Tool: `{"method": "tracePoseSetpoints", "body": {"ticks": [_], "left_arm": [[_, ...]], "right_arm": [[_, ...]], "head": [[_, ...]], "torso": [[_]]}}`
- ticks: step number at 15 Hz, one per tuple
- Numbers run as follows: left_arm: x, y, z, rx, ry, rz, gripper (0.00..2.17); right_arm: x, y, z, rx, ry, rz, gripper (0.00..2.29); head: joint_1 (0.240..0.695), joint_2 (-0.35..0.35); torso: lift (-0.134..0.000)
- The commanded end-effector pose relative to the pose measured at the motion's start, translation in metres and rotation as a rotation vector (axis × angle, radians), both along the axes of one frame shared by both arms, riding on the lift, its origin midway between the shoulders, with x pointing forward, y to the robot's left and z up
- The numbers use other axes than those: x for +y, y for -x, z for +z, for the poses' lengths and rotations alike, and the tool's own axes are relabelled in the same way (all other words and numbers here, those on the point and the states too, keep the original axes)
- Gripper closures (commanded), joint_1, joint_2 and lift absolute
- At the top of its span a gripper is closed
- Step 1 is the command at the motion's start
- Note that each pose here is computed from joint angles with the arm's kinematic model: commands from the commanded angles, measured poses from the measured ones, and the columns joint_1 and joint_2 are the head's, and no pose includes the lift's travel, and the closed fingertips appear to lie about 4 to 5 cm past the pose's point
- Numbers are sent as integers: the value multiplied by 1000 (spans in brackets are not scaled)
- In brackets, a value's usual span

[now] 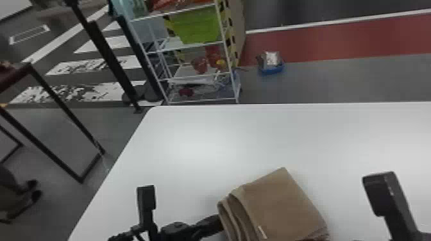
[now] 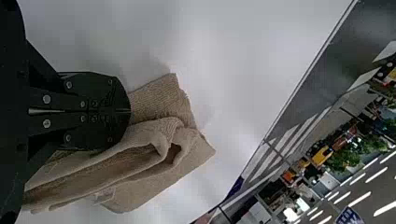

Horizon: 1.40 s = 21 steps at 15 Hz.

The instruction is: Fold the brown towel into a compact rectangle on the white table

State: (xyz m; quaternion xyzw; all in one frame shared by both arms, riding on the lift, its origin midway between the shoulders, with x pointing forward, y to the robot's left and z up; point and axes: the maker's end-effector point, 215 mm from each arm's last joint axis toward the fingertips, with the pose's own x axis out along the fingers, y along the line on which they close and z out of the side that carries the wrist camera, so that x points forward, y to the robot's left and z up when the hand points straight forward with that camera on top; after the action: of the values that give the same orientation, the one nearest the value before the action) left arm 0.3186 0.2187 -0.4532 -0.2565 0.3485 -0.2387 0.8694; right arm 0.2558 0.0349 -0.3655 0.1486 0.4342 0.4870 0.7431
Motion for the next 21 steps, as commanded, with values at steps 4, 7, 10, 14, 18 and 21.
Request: {"method": "tracePoseSetpoints", "body": {"ticks": [4, 7, 10, 14, 18, 21], "left_arm": [[65, -34, 24, -128, -81, 120, 1909], [124, -47, 46, -210, -78, 239, 1909], [166, -43, 59, -231, -54, 305, 1909], [181, -38, 61, -226, -35, 312, 1909], [174, -37, 61, -203, -15, 302, 1909], [174, -37, 60, -200, -15, 302, 1909]], "right_arm": [[-39, 7, -15, 60, 2, -62, 1713], [-45, 10, -31, 101, 19, -74, 1713], [-52, 8, -58, 133, 87, -97, 1713], [-58, 3, -91, 203, 129, -108, 1713], [-56, -17, -103, 210, 158, -113, 1713], [-57, -29, -103, 196, 170, -122, 1713]], "head": [[695, 350], [695, 350], [695, 350], [695, 350], [695, 350], [695, 350]], "torso": [[-124], [-124], [-124], [-124], [-124], [-124]]}}
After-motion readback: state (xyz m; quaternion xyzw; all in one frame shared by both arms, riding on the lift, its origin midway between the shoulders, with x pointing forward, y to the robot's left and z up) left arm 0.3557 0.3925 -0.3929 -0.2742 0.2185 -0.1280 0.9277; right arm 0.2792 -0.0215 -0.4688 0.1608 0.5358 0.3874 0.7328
